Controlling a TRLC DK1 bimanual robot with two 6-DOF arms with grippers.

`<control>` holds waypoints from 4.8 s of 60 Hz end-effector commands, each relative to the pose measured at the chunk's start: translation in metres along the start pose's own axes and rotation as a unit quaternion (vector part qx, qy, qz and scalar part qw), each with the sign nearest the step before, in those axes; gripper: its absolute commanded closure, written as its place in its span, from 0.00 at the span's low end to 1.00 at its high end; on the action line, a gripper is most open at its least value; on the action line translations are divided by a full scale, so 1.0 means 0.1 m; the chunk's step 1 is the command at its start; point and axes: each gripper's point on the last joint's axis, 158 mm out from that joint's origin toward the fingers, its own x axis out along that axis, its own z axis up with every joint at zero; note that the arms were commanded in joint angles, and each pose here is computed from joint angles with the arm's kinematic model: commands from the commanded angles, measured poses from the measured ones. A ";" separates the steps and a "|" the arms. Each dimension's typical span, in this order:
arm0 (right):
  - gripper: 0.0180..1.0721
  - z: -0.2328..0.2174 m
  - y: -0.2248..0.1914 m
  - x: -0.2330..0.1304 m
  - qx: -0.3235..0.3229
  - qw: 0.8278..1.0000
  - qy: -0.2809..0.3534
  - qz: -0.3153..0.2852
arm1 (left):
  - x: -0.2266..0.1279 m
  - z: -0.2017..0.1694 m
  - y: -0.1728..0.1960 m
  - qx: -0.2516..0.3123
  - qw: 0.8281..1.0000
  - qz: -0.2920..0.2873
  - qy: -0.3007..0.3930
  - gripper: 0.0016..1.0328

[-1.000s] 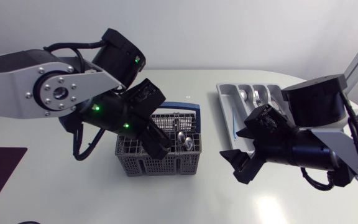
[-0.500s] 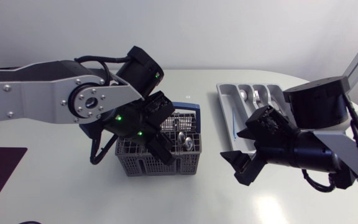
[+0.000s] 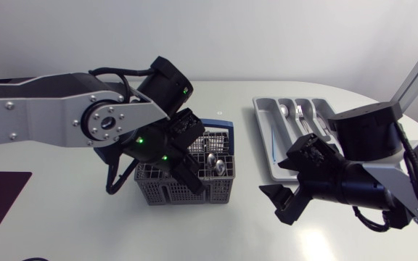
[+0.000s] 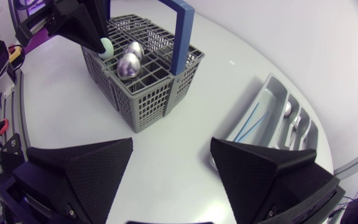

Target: Unload the cutlery basket into the drawer organizer.

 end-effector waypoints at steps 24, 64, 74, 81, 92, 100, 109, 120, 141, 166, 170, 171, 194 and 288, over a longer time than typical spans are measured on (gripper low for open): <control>0.14 -0.03 0.02 0.00 0.006 1.000 -0.004 -0.003 | -0.04 -0.12 0.01 -0.016 0.999 -0.035 -0.002 0.90; 0.14 -0.04 0.05 0.06 -0.001 1.000 -0.002 0.001 | -0.71 0.13 -0.06 -0.013 0.993 -0.050 -0.104 0.90; 0.14 -0.03 0.05 0.04 -0.005 1.000 -0.004 0.002 | -0.88 0.16 -0.07 -0.004 0.992 -0.046 -0.118 0.90; 0.14 0.04 0.06 0.00 -0.010 1.000 -0.015 0.006 | -1.04 0.18 -0.12 0.017 0.989 -0.049 -0.138 0.90; 0.13 0.22 0.09 -0.17 -0.017 0.999 -0.039 0.026 | -1.27 0.25 -0.19 0.055 0.981 -0.074 -0.172 0.90; 0.13 0.35 0.07 -0.28 -0.018 0.997 -0.064 0.031 | -1.34 0.30 -0.22 0.060 0.976 -0.093 -0.188 0.90; 0.13 0.33 0.07 -0.25 -0.018 0.997 -0.061 0.032 | -1.27 0.32 -0.17 0.058 0.977 -0.092 -0.184 0.90; 0.13 0.41 0.14 -0.27 -0.021 0.996 -0.077 0.051 | -1.27 0.41 -0.19 0.060 0.973 -0.103 -0.198 0.90; 0.13 0.51 0.20 -0.28 -0.023 0.993 -0.094 0.069 | -1.24 0.54 -0.14 0.041 0.965 -0.139 -0.218 0.90; 0.10 0.77 0.21 -0.48 -0.036 0.980 -0.164 0.104 | -1.45 0.70 -0.18 -0.016 0.915 -0.309 -0.257 0.90; 0.09 0.79 0.22 -0.47 -0.041 0.979 -0.167 0.106 | -1.43 0.72 -0.20 -0.014 0.915 -0.312 -0.256 0.90; 0.09 0.79 0.23 -0.46 -0.040 0.980 -0.165 0.108 | -1.42 0.72 -0.19 -0.015 0.915 -0.313 -0.255 0.90; 0.09 0.57 0.17 -0.29 -0.045 0.984 -0.137 0.104 | -1.29 0.45 -0.05 0.064 0.949 -0.194 -0.239 0.60; 0.07 0.15 0.05 0.09 -0.040 0.989 -0.081 0.118 | -0.14 0.02 0.15 0.708 0.701 -0.066 0.056 0.37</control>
